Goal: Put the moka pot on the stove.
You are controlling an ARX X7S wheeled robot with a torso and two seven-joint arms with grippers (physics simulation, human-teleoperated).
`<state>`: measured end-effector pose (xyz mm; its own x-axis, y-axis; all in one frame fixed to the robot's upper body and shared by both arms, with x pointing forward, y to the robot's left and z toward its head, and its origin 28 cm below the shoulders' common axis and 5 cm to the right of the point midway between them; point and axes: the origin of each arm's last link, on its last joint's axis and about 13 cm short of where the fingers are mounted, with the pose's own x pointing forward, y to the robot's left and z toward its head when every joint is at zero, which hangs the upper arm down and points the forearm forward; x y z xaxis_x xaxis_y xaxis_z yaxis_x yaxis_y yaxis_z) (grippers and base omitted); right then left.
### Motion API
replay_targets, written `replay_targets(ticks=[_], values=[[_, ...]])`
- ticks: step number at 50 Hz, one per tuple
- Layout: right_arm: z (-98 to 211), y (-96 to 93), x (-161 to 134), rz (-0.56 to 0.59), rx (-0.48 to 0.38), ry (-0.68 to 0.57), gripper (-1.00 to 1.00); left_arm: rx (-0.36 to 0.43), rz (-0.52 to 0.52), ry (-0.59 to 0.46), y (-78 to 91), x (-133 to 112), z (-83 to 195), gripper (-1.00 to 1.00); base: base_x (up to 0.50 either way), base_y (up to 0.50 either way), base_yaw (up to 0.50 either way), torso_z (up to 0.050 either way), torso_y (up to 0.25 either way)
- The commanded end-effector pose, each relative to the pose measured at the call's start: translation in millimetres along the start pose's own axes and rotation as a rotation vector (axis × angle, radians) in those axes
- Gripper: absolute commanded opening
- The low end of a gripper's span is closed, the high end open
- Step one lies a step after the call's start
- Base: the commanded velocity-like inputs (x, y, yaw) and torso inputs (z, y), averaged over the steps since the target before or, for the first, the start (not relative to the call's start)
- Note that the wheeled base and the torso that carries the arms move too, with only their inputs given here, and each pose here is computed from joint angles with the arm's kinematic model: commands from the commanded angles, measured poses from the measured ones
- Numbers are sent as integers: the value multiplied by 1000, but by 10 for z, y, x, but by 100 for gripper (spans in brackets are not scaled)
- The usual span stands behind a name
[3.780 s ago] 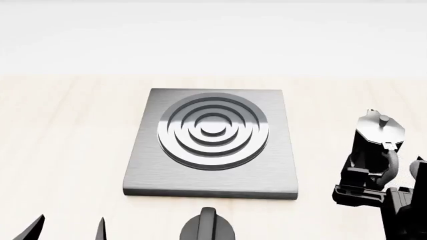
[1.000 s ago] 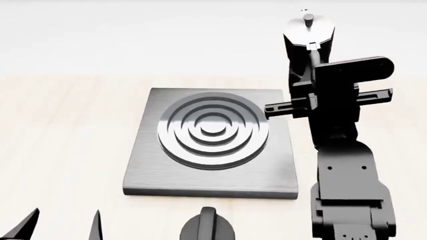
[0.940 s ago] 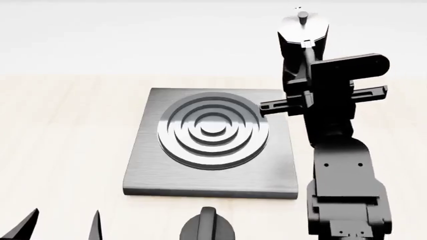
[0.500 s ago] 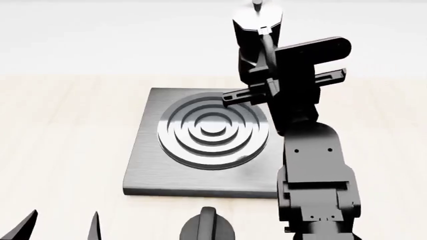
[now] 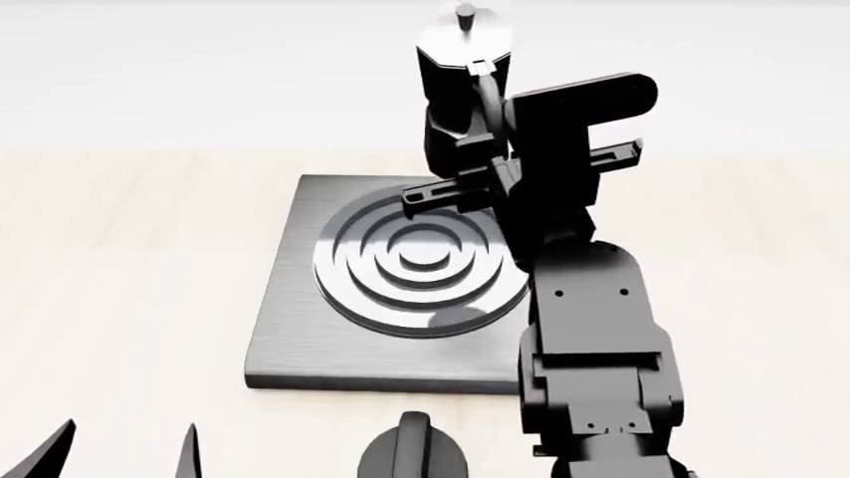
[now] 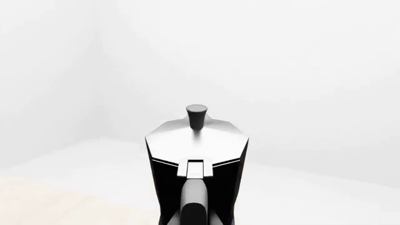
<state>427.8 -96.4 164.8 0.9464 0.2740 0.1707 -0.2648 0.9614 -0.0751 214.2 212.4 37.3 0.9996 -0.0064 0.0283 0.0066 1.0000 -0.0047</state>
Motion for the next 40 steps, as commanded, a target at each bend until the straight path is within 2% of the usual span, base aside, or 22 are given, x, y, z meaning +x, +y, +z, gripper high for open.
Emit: replay_targets(ticks=[1, 13, 16, 40], values=[[11, 67, 26, 13, 76, 13, -100, -4, 3, -14, 6, -15, 1, 100, 0, 0, 0, 0, 10], [-51, 118, 9, 20, 102, 50, -100, -5, 4, -17, 8, -27, 10, 100, 0, 0, 0, 1, 1], [-65, 144, 8, 20, 66, 66, -100, -5, 5, -16, 7, -24, 9, 100, 0, 0, 0, 0, 0], [-247, 234, -72, 38, 130, 129, -100, -1, 5, -13, 4, -25, 5, 100, 0, 0, 0, 0, 1]])
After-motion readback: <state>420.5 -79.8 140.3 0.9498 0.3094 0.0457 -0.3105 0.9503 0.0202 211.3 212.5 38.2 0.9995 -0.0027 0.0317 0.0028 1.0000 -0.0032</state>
